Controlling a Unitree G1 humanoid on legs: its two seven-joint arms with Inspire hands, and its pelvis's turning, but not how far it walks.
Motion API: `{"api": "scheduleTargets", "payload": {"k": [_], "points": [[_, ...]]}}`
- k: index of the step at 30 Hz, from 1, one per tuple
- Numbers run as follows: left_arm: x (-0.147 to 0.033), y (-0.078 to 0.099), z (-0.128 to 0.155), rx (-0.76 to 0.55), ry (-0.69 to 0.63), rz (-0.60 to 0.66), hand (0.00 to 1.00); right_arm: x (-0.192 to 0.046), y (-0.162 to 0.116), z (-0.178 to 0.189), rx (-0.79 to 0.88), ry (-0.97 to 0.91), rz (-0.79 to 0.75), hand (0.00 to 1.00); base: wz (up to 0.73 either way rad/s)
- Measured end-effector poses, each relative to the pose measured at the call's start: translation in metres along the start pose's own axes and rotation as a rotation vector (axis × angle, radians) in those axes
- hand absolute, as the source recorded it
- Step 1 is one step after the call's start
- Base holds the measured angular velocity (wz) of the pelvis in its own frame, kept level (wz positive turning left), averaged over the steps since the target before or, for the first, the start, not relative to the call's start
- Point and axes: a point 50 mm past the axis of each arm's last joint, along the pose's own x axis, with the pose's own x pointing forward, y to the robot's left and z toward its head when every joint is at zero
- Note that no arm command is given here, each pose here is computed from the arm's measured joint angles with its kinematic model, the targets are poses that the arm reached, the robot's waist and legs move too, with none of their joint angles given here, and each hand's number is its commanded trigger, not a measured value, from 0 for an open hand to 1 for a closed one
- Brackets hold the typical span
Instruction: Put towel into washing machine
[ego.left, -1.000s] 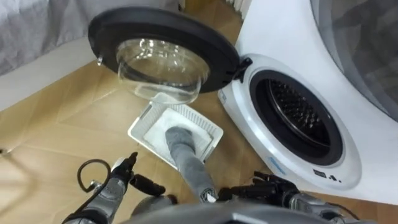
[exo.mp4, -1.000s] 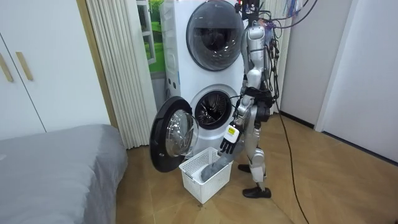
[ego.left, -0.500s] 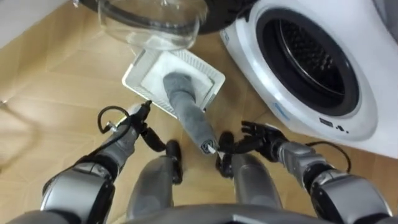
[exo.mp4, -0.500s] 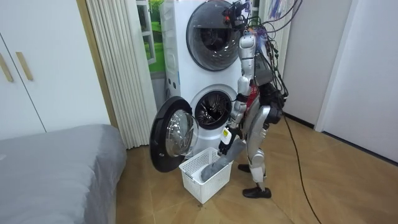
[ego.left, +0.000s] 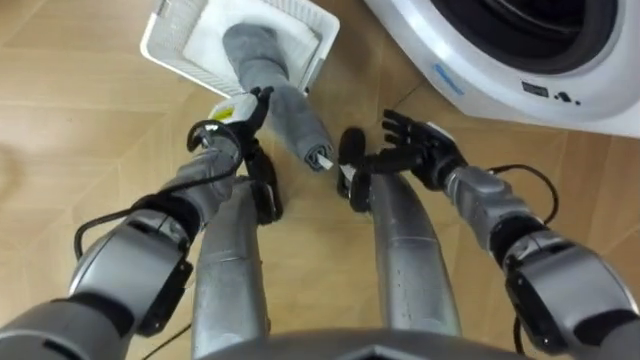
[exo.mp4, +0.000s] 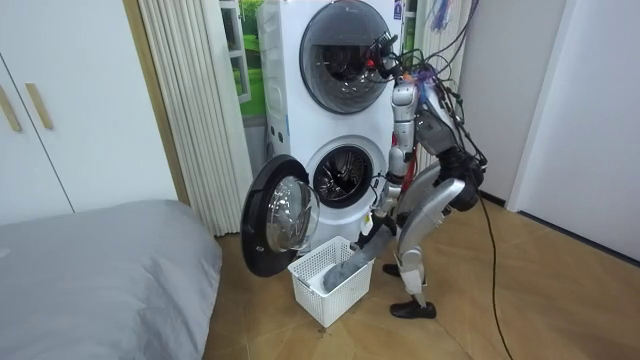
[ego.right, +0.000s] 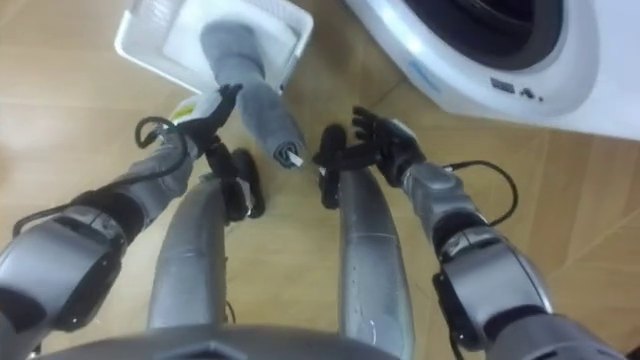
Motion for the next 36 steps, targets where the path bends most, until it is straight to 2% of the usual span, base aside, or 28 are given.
{"api": "scheduleTargets", "payload": {"k": [3, 7, 14, 15, 16, 17, 27, 32, 36], "points": [[0.002, 0.007, 0.004, 0.06, -0.026, 0.039, 0.0, 0.001, 0.002, 0.005, 0.037, -0.035, -0.001, 0.0, -0.19], [0.009, 0.025, 0.018, 0.208, -0.102, 0.117, 0.0, 0.005, 0.004, 0.023, 0.004, -0.086, 0.008, 0.0, -0.07], [0.009, 0.025, 0.026, 0.311, -0.165, 0.127, 0.0, 0.009, 0.015, 0.03, -0.004, -0.118, 0.041, 0.0, -0.07], [0.01, 0.027, 0.028, 0.322, -0.172, 0.129, 0.06, 0.009, 0.017, 0.03, -0.002, -0.121, 0.046, 0.0, 0.0], [0.011, 0.029, 0.031, 0.345, -0.188, 0.132, 0.67, 0.01, 0.018, 0.033, 0.001, -0.132, 0.05, 0.0, -0.04], [0.012, 0.032, 0.034, 0.364, -0.205, 0.138, 1.0, 0.01, 0.02, 0.035, 0.009, -0.142, 0.054, 0.0, -0.05], [0.011, 0.029, 0.043, 0.452, -0.278, 0.107, 1.0, 0.011, 0.026, 0.038, 0.009, -0.158, 0.077, 0.0, -0.06], [0.015, 0.04, 0.046, 0.525, -0.284, 0.085, 1.0, 0.012, 0.027, 0.038, 0.021, -0.157, 0.078, 0.0, 0.0], [0.016, 0.043, 0.047, 0.53, -0.282, 0.08, 1.0, 0.014, 0.031, 0.041, 0.028, -0.156, 0.081, 0.0, 0.0]]}}
